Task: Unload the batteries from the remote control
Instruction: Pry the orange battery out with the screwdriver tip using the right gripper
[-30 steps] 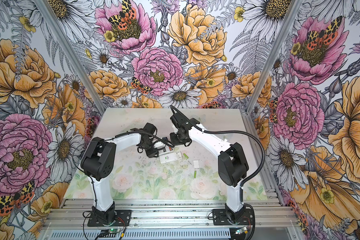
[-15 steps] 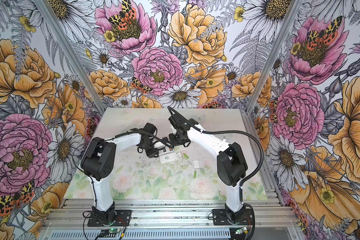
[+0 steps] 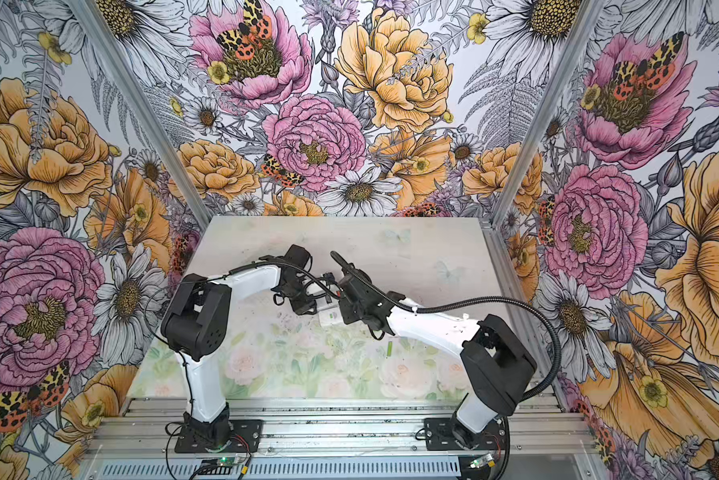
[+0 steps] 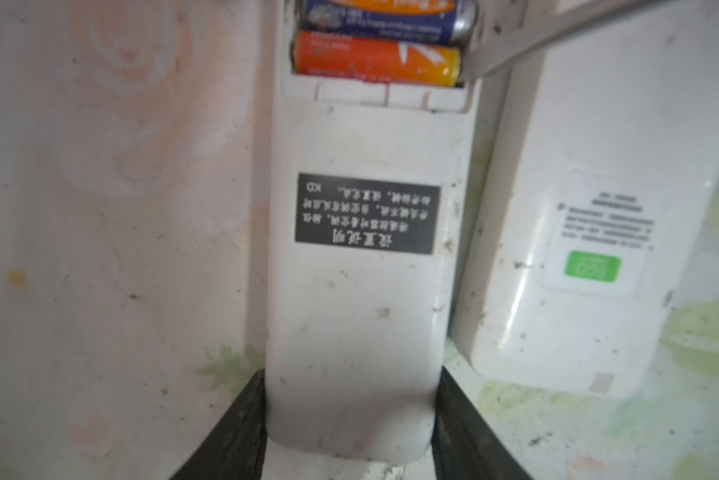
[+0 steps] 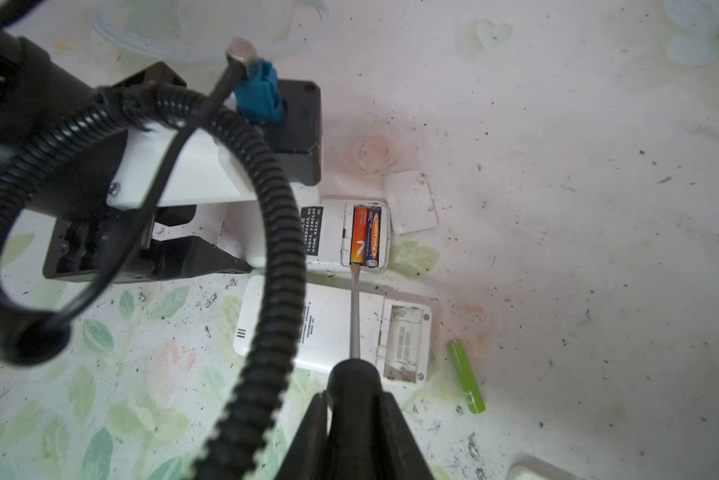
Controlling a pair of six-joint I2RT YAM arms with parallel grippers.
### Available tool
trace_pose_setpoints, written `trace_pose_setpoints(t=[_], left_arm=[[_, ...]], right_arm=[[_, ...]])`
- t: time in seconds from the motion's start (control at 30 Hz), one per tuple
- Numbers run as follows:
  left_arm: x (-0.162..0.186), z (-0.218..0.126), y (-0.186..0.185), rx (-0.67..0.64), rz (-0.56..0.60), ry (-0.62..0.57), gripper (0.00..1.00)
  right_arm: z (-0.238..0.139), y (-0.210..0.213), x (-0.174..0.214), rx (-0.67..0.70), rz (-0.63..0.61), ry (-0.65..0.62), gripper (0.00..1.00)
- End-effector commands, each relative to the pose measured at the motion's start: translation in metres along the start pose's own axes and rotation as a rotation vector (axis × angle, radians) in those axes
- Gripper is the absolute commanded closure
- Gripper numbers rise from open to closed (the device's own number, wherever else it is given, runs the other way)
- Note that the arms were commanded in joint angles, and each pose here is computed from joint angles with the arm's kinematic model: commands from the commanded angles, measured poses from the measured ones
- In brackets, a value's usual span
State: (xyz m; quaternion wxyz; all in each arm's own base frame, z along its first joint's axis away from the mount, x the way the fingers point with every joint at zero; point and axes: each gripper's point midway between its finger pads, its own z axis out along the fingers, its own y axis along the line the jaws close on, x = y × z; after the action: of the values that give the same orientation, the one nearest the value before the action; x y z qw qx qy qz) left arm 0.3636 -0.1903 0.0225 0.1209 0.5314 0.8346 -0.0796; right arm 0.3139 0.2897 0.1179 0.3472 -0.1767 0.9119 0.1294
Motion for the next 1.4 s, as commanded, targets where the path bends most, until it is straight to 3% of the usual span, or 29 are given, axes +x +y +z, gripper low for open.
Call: trace_pose_setpoints(t=[0.0,0.37,0.7,0.97,1.13,1.37], left_arm=[[0.001,0.007,-0.020,0.153,-0.063,-0.027,1.00],[0.002,0.006,-0.018,0.203,-0.133,-0.056,1.00],[0.007,0.008,-0.015,0.199,-0.157,-0.044,1.00],[0.017,0.008,-0.003,0.113,-0.155,-0.003,1.00],[0.025,0.005,0.005,-0.023,-0.098,0.043,1.00],[0.024,0.001,0.010,-0.144,-0.034,0.063,1.00]], right_arm=[[0.009,0.004,-0.024,-0.023,0.063,-0.216,1.00],[0.008,-0.001,-0.055,0.003,0.119,-0.409,1.00],[0.001,0.003,-0.079,-0.002,0.139,-0.487,1.00],[-0.006,-0.017,-0.071,0.056,0.136,-0.428,1.00],[-0.003,-0.034,-0.062,-0.044,0.233,-0.172,1.00],[-0.008,-0.017,-0.068,-0.207,0.271,-0.030,1.00]])
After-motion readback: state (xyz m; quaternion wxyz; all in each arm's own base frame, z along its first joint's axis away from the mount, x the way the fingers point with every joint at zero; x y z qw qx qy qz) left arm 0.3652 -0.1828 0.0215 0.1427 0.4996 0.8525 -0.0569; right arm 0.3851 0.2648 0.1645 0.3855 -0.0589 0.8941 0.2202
